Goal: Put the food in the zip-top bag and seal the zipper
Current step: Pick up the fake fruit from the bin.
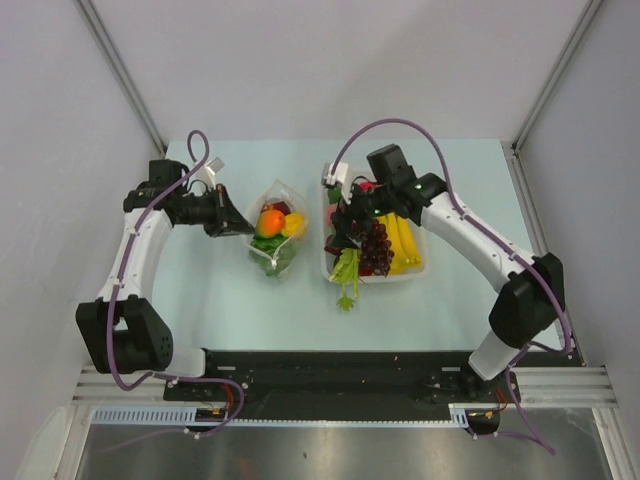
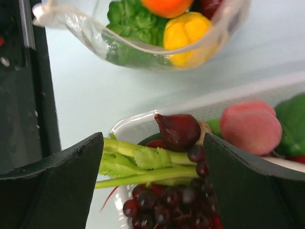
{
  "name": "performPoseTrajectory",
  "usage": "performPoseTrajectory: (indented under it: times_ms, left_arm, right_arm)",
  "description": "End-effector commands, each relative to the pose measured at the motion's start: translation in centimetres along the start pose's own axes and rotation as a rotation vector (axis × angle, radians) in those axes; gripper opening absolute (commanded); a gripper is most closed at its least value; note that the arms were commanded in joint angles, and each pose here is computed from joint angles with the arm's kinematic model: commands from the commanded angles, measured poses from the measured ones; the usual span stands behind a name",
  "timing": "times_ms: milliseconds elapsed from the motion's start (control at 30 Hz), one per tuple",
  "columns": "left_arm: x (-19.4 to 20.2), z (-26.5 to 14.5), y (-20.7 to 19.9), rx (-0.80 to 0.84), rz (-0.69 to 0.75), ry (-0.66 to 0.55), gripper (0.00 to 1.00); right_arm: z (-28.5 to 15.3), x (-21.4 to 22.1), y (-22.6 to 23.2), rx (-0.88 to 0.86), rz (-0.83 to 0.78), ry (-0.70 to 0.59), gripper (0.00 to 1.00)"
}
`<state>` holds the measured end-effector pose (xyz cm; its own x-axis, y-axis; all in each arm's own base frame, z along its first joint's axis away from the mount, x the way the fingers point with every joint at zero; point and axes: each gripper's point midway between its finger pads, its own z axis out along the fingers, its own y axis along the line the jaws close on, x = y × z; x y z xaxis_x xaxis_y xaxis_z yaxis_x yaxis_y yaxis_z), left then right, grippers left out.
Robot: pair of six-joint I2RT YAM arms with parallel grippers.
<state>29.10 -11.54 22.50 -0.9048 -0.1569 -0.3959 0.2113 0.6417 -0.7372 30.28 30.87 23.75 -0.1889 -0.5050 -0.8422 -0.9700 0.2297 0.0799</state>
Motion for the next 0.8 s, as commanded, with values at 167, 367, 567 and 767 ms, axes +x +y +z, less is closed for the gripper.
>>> performPoseTrajectory:
  times_ms: [167, 367, 567, 767]
  left_arm:
    - [-0.6, -0.5, -0.6, 0.013, 0.074, -0.034, 0.01]
    - [-0.7, -0.5, -0.7, 0.013, 0.077, -0.035, 0.01]
    - [-0.6, -0.4, -0.6, 0.013, 0.074, -0.035, 0.01]
    - [-0.7, -0.4, -0.5, 0.011, 0.082, -0.035, 0.01]
  right_arm:
    - [5.5, 3.5, -0.8, -0.11, -0.345, 0.077, 0.82]
    - [7.6, 6.2, -1.5, -0.142, -0.407, 0.142, 0.83]
    - [8.6, 7.5, -2.3, -0.132, -0.438, 0.177, 0.83]
    - [7.8, 6.5, -2.8, -0.096, -0.459, 0.165, 0.6]
